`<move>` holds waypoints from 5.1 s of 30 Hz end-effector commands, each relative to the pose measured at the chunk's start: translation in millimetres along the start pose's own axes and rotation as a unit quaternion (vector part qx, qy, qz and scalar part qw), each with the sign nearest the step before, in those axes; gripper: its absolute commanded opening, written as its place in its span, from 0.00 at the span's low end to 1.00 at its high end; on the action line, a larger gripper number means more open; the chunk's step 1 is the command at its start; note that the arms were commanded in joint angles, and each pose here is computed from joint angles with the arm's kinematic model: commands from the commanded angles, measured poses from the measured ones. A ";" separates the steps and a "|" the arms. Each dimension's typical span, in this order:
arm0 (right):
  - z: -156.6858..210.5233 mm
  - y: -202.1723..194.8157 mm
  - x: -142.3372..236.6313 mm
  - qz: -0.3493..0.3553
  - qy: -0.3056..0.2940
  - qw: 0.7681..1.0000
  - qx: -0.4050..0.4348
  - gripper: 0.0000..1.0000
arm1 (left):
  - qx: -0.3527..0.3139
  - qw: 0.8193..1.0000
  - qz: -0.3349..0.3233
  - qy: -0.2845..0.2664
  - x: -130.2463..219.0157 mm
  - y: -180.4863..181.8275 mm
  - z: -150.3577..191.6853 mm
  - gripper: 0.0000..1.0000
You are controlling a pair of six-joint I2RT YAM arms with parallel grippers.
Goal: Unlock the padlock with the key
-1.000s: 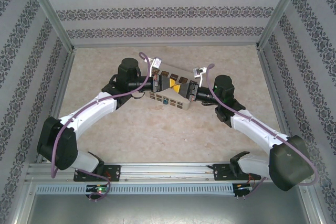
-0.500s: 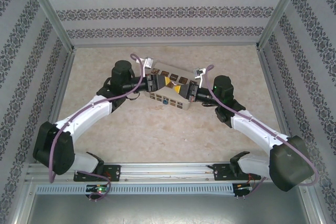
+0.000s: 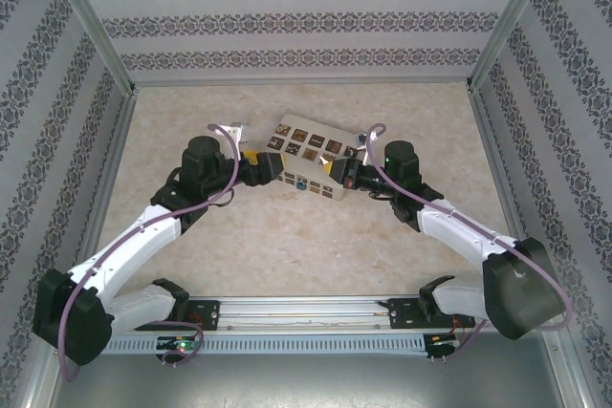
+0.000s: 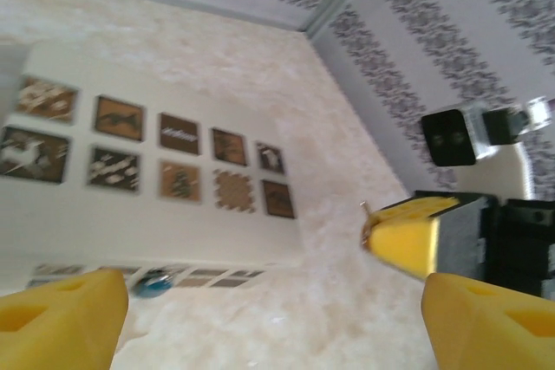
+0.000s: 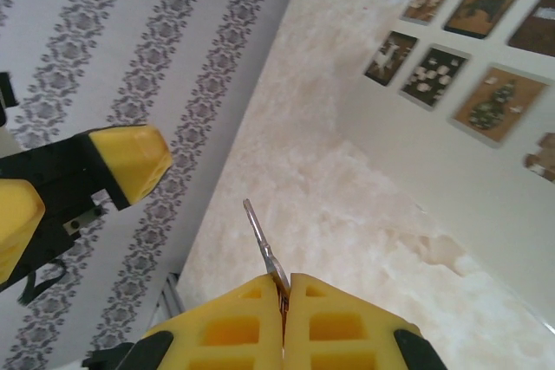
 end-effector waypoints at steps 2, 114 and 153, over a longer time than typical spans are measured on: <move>5.3 -18.2 -3.9 0.034 0.011 0.999 0.014 0.00 | -0.025 0.998 -0.057 -0.013 4.1 20.4 6.8 0.88; 35.3 -74.4 -31.9 0.069 0.088 0.994 -0.003 0.00 | -0.010 0.991 -0.034 0.128 -172.0 87.6 86.8 0.24; 97.3 -17.9 9.2 0.114 0.068 0.949 0.286 0.00 | 0.192 0.961 -0.033 0.197 -134.0 32.9 71.8 0.17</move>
Point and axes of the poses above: each hand's point on the last joint's axis, 136 mm out from that joint toward the fingers, its own x axis back along the fingers, its own y axis along the line the jaws close on, z = x × y, the point moved 8 cm from there along x, back along the fingers, and after that the axes turned 14 degrees about x, right-handed, at the moved point
